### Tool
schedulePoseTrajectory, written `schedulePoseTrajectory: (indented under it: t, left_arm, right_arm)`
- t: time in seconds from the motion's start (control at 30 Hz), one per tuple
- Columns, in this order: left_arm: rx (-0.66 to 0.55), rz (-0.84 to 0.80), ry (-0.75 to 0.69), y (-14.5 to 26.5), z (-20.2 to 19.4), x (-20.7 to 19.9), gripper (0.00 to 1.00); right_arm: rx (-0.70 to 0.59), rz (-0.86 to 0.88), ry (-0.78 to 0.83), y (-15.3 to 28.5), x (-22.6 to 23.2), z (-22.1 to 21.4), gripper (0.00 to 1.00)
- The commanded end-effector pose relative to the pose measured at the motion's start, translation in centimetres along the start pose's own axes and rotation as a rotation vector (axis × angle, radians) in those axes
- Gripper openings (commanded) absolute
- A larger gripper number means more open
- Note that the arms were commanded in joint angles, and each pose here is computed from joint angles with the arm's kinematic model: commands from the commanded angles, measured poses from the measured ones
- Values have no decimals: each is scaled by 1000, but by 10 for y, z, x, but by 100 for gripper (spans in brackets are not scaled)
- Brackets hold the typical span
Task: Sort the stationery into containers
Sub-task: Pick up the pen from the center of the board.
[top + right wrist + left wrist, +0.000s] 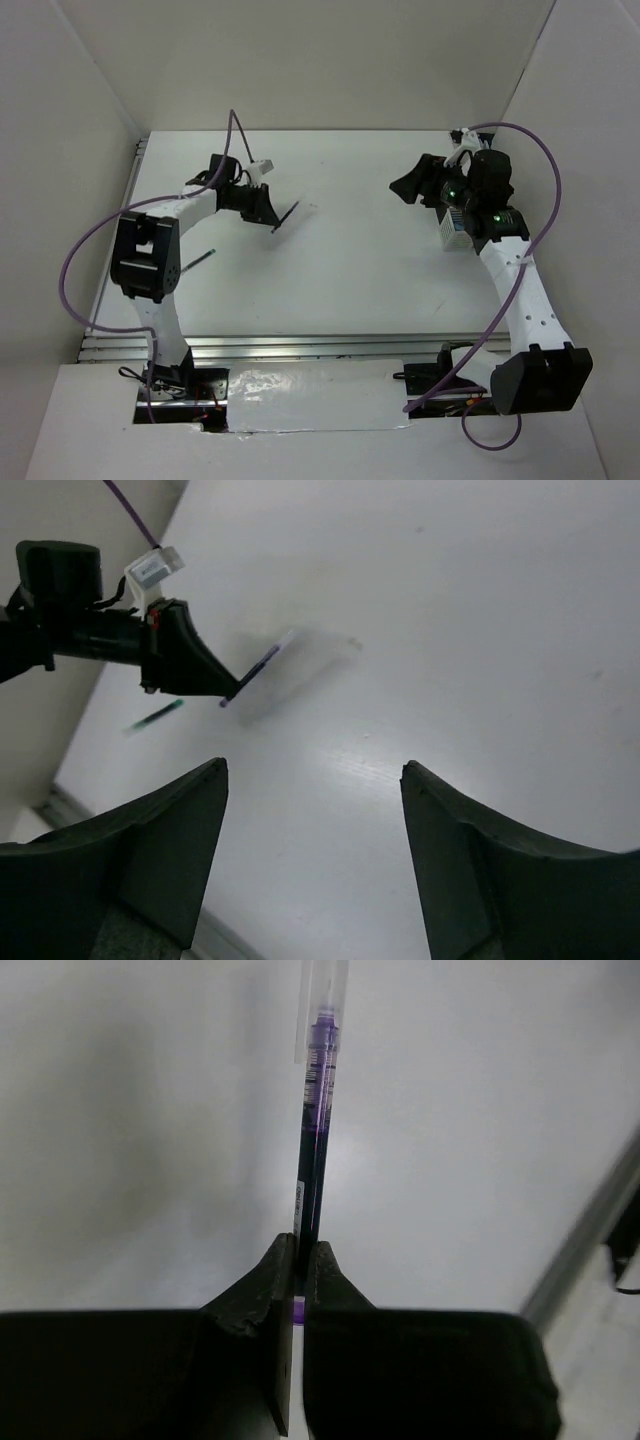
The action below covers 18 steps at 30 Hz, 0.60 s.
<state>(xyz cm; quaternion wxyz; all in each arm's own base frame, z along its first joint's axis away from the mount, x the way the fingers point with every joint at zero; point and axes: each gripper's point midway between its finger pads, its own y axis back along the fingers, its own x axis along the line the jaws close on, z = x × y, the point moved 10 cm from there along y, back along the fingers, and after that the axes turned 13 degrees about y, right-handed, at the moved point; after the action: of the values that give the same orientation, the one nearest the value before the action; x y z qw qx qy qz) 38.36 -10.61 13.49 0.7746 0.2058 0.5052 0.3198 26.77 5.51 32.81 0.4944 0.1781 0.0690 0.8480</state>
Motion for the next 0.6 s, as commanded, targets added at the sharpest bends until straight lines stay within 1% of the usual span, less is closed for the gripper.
schedulePoseTrajectory:
  t: [0.0, 0.03, 0.07, 0.13, 0.23, 0.4, 0.57]
  left_arm:
    - [-146, -356, -121, 30, 23, -92, 0]
    - [-114, -397, -130, 26, 14, -106, 0]
    - [-117, -429, -130, 32, 12, -121, 0]
    - [-95, -494, -126, 30, 2, -142, 0]
    - [-99, -582, -181, 41, -14, -173, 0]
    - [-64, -655, -257, 48, -36, -202, 0]
    - [-67, -659, -303, 54, -41, -215, 0]
  right_arm:
    - [-28, 198, -110, 1, 23, 8, 77]
    - [-31, 229, -112, 0, 28, 12, 78]
    - [-38, 249, -110, -1, 31, 15, 79]
    - [-32, 281, -99, -6, 38, 21, 80]
    - [-18, 319, -84, -17, 43, 26, 80]
    - [-12, 370, -44, -34, 56, 36, 81]
    - [37, 407, -42, -48, 65, 28, 79]
